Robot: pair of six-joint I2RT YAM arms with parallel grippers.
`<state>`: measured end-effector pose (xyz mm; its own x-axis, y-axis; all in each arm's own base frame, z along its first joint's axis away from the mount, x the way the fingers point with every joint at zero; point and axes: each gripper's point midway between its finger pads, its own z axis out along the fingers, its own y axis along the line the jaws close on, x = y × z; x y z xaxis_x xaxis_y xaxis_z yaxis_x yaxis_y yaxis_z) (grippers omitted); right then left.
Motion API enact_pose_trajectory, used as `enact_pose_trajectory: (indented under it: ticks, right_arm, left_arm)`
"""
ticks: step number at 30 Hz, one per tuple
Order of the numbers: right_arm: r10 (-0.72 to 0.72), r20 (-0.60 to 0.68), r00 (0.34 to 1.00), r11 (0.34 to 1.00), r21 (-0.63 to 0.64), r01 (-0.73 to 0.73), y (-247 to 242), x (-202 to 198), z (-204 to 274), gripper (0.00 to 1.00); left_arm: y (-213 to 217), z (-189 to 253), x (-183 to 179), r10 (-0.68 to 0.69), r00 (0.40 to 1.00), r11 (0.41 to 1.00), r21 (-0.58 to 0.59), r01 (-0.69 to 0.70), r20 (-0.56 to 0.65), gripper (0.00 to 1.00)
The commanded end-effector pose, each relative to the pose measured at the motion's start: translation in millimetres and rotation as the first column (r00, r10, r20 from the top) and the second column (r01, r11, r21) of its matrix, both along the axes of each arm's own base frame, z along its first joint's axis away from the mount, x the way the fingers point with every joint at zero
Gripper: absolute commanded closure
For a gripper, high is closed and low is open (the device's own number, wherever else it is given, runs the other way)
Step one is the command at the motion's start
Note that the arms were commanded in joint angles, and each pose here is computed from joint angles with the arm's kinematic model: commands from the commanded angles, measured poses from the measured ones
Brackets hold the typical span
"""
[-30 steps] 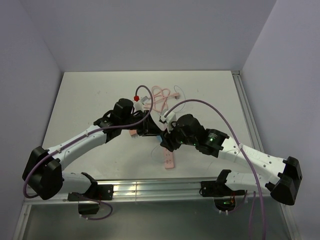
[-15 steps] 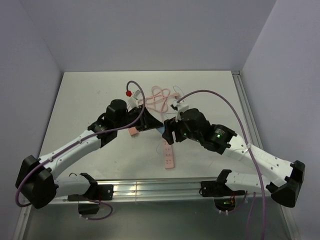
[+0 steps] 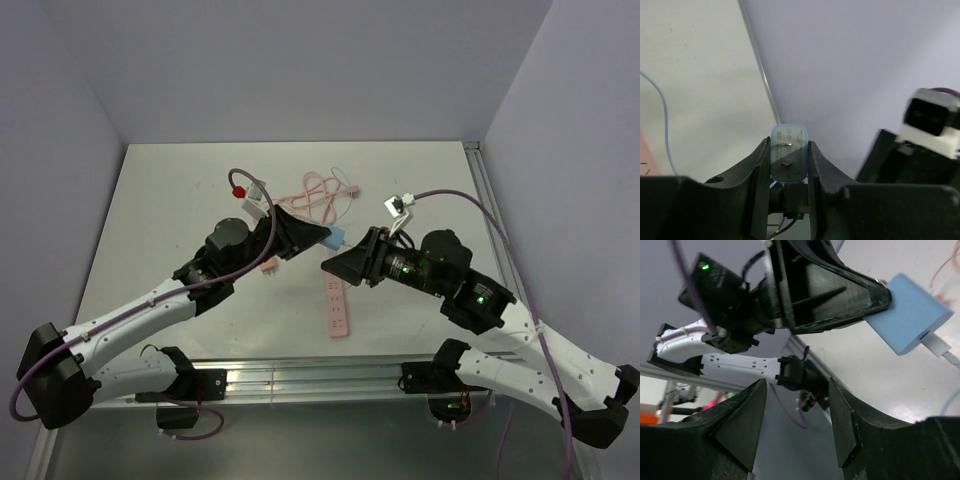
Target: Insert the plug
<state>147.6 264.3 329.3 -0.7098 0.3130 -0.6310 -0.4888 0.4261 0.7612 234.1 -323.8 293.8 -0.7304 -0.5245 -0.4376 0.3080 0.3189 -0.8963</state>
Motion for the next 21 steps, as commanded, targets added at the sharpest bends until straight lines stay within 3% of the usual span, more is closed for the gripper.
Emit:
enact_pose_trajectory:
  ticks: [1, 6, 13, 21]
  right_arm:
    - [0.089, -0.071, 0.994, 0.978, 0.197, -0.073, 19.3, -9.9, 7.1, 0.40]
    - [0.000, -0.088, 0.996, 0.958, 0.286, 0.025, 4.4, -3.3, 6.1, 0.38]
    - [-0.112, -0.074, 0.991, 0.917, 0.377, 0.132, -16.5, 7.4, 19.9, 0.38]
    - [-0.102, -0.119, 0.988, 0.923, 0.359, 0.139, -13.0, 11.8, 10.2, 0.39]
  left_arm:
    - [1.3, 42.7, 0.5, 0.092, 0.995, 0.983, -0.165, -0.084, 0.045, 1.00]
    - [6.9, 46.3, -6.8, 0.141, 0.990, 0.965, -0.221, -0.141, -0.018, 1.00]
    - [8.2, 53.2, -23.7, 0.095, 0.995, 0.944, -0.315, -0.101, -0.034, 1.00]
    - [4.6, 52.8, -31.2, 0.078, 0.996, 0.942, -0.324, -0.084, -0.032, 1.00]
